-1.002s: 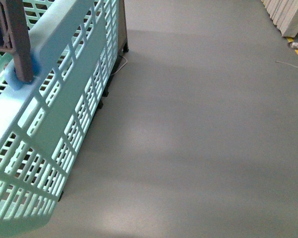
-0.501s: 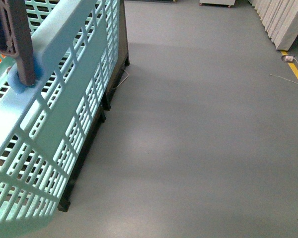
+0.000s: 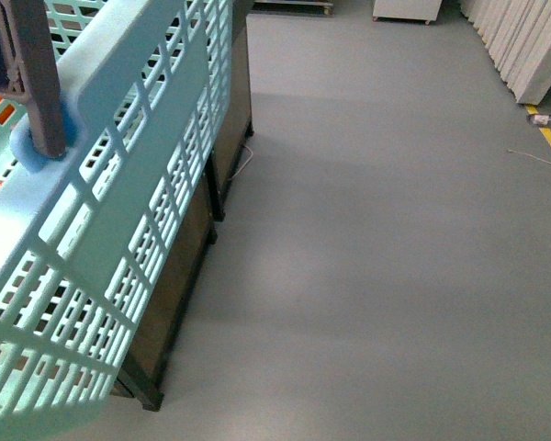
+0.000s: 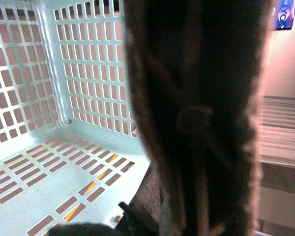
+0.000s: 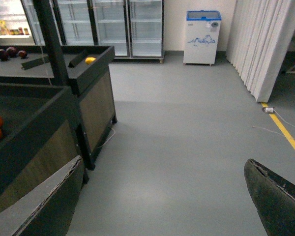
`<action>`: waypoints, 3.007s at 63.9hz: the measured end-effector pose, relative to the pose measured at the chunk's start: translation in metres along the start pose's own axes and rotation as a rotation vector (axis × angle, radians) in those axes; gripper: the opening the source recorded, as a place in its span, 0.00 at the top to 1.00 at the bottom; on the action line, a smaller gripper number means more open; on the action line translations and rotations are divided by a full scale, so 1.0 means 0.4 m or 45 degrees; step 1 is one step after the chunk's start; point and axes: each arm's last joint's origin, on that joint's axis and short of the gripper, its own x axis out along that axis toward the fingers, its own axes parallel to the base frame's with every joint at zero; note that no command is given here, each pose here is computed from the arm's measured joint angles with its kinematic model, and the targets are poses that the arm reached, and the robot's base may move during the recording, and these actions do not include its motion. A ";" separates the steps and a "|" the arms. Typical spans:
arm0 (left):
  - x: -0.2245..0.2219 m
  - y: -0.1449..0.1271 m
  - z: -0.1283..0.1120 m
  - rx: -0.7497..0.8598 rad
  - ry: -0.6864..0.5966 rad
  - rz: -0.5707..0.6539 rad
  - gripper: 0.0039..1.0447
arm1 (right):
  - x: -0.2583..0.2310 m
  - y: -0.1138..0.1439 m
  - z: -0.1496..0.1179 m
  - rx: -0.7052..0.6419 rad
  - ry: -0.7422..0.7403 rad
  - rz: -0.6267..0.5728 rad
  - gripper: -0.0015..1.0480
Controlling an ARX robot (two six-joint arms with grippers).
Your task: Pick lemon and mango into basket
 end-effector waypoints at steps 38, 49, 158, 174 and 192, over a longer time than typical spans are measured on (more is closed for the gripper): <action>0.000 -0.001 0.001 0.000 0.002 -0.002 0.95 | 0.000 0.000 0.000 0.000 0.000 0.002 0.08; -0.001 -0.002 0.001 0.000 0.001 -0.003 0.95 | 0.000 0.000 0.000 0.000 0.000 0.002 0.08; -0.001 -0.002 0.001 0.004 0.002 -0.003 0.95 | 0.000 0.000 0.000 0.000 0.001 0.003 0.08; -0.001 -0.002 0.001 0.004 0.003 -0.003 0.96 | 0.000 0.000 0.000 0.000 0.000 0.001 0.08; -0.002 -0.002 0.001 0.004 0.002 -0.005 0.96 | 0.000 0.000 0.001 0.000 -0.003 0.003 0.08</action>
